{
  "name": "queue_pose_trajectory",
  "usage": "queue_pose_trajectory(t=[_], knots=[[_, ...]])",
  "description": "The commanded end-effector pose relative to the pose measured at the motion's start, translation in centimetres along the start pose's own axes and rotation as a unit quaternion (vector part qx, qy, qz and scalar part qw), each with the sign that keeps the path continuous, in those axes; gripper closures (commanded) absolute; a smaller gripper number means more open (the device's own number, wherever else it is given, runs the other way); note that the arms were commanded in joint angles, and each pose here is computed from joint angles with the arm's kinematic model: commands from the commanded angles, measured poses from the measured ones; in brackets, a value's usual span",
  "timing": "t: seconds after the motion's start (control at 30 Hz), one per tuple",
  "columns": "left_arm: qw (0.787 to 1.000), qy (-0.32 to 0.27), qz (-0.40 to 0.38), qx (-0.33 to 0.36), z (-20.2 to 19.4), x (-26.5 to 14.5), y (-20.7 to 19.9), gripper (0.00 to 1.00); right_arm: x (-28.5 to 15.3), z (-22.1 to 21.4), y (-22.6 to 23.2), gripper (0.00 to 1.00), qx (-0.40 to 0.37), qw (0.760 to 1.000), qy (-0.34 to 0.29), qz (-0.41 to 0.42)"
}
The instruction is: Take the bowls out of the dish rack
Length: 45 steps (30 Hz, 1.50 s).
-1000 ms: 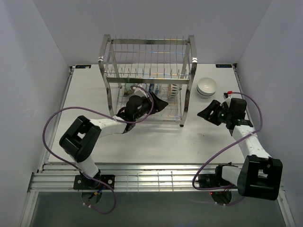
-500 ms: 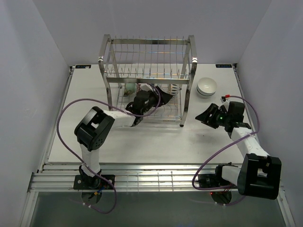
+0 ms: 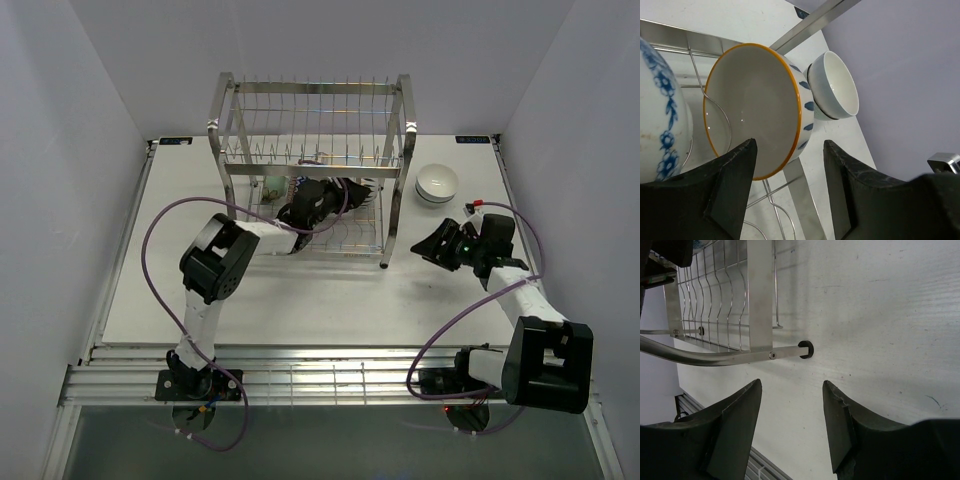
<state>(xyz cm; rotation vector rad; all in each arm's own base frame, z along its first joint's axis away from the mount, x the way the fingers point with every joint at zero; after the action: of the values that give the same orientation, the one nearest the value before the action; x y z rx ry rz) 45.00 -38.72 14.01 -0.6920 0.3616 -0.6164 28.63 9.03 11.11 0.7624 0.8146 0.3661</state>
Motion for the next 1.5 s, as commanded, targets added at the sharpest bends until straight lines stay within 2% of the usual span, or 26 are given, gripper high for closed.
queue_pose_trajectory(t=[0.0, 0.13, 0.33, 0.63, 0.87, 0.9, 1.47], knots=[[1.000, -0.019, -0.015, 0.017, 2.4, 0.7, -1.7, 0.34, 0.3, 0.0, 0.0, 0.42, -0.003, 1.000, 0.001, 0.012], [1.000, -0.018, -0.016, 0.006, 2.5, 1.0, -1.3, 0.34, 0.4, -0.1, -0.2, 0.42, -0.002, 1.000, 0.005, 0.012], [0.999, -0.006, -0.044, -0.004, 2.2, 1.6, -1.7, 0.61, 0.5, -0.1, -0.4, 0.43, -0.007, 1.000, 0.006, 0.007], [0.999, 0.009, -0.051, -0.014, 1.3, 1.8, -1.6, 0.65, 0.6, -0.2, -0.8, 0.43, -0.009, 1.000, 0.007, 0.000], [0.997, 0.012, -0.065, -0.041, 1.6, 1.7, -2.4, 0.92, 0.6, -0.3, -0.9, 0.43, -0.008, 1.000, 0.009, -0.001], [0.996, 0.010, -0.072, -0.043, 1.7, 1.6, -2.7, 1.00, 0.6, -0.2, -0.9, 0.43, -0.008, 1.000, 0.009, -0.002], [0.985, -0.004, -0.142, -0.094, 3.8, 0.9, -5.5, 1.00, 0.8, -0.3, -1.3, 0.43, -0.010, 1.000, 0.015, -0.008]])
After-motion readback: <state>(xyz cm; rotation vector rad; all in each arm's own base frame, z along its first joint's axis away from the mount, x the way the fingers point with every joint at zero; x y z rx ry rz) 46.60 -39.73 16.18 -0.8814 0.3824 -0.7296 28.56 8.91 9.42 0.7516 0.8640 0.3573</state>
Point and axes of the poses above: each gripper's point midway between its finger pads, its own x axis out along the fingers, its own y axis along the line the jaws close on, z = x × y, the point moved 1 cm from there along -x, back along the fingers, and after that the axes turned 3 degrees about x, right-handed, at the moved point
